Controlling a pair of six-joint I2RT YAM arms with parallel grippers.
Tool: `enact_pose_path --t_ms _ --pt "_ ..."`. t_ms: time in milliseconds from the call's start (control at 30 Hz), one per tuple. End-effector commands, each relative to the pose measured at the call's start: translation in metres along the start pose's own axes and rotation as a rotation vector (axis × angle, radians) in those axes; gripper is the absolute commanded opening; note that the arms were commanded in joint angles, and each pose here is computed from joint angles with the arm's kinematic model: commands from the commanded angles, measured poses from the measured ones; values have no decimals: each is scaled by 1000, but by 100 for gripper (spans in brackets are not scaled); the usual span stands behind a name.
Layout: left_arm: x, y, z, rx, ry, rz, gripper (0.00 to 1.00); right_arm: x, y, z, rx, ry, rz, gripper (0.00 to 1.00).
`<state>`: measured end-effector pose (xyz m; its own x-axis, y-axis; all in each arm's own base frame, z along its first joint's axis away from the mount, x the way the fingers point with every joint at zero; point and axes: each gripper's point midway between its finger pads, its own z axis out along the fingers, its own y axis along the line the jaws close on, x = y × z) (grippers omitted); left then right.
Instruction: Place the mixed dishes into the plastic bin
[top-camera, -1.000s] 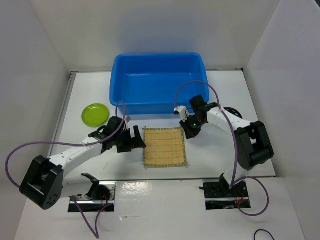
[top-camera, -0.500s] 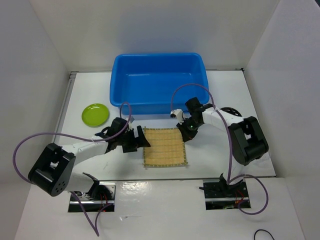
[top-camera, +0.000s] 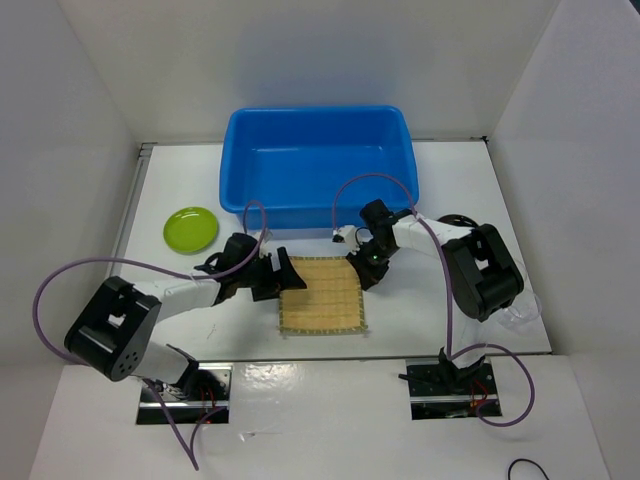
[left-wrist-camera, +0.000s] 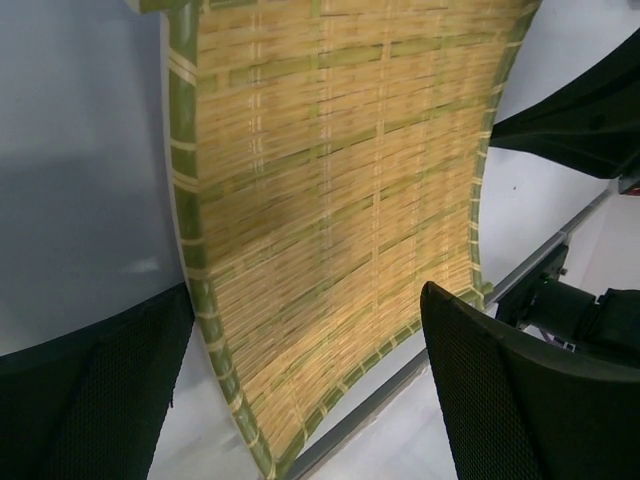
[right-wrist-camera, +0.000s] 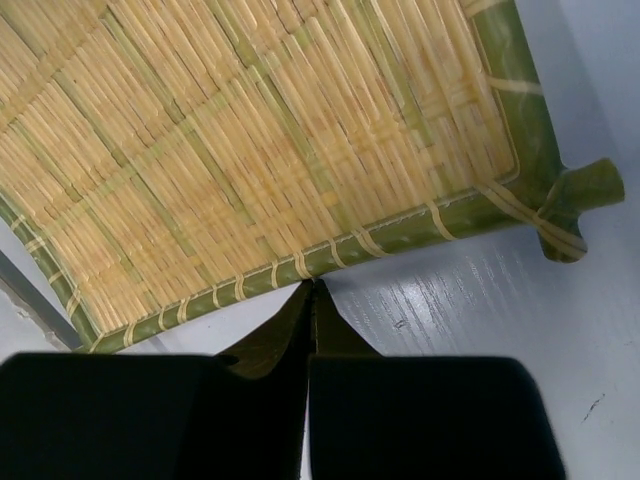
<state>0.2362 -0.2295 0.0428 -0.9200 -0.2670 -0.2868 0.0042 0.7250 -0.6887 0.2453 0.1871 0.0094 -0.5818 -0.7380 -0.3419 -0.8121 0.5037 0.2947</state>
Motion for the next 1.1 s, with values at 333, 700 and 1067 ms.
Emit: enact_pose_path --t_ms 333,700,1067 --pt "28 0 29 119 85 -20 83 -1 -9 9 32 9 -31 0" --pt "18 -31 -3 61 48 52 0 0 -12 2 63 13 -44 0" --pt "-34 -181 -147 333 -121 178 0 0 -55 -149 57 -360 83 0"
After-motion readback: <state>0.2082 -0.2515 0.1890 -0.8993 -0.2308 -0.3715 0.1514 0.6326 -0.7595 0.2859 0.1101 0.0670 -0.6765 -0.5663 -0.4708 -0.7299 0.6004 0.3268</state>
